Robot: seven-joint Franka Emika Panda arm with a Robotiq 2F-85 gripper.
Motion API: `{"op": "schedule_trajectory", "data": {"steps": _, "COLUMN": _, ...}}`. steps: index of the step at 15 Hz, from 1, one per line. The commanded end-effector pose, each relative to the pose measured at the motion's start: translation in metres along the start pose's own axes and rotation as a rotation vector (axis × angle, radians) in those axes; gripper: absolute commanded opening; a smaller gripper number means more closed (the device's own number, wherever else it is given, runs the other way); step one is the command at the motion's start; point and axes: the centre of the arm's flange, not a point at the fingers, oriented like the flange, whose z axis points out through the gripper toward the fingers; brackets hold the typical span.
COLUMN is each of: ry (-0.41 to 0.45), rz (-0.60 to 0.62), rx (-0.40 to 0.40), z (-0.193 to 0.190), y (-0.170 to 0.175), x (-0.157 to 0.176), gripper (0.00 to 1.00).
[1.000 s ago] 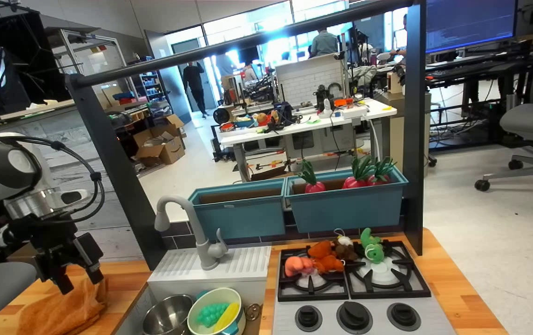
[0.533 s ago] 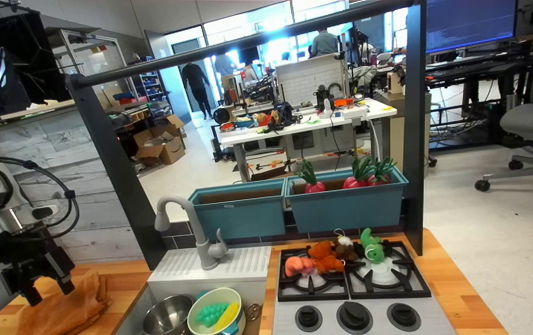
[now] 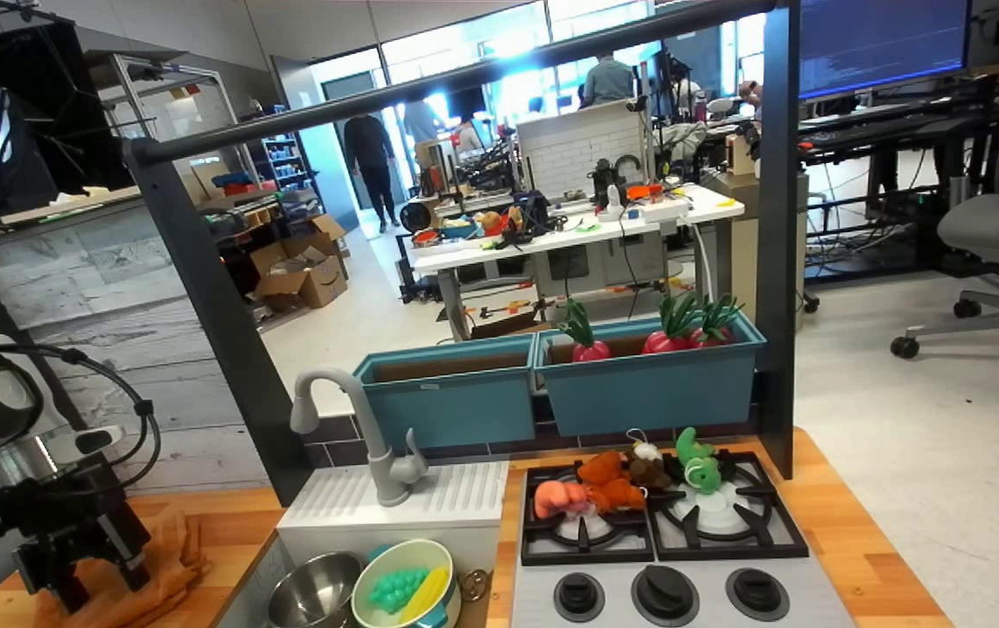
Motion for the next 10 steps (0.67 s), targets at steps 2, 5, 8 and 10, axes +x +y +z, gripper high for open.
{"op": "schedule_trajectory", "data": {"steps": 2, "ry": -0.076, "rz": 0.171, "rx": 0.048, "z": 0.053, "y": 0.02, "x": 0.027, "gripper": 1.0}}
{"op": "schedule_trajectory", "data": {"steps": 5, "ry": -0.086, "rz": 0.291, "rx": 0.063, "z": 0.07, "y": 0.037, "x": 0.04, "gripper": 1.0}}
{"op": "schedule_trajectory", "data": {"steps": 8, "ry": -0.078, "rz": 0.321, "rx": 0.083, "z": 0.063, "y": 0.03, "x": 0.049, "gripper": 1.0}}
{"op": "schedule_trajectory", "data": {"steps": 10, "ry": -0.052, "rz": 0.304, "rx": 0.077, "z": 0.057, "y": 0.008, "x": 0.053, "gripper": 1.0}}
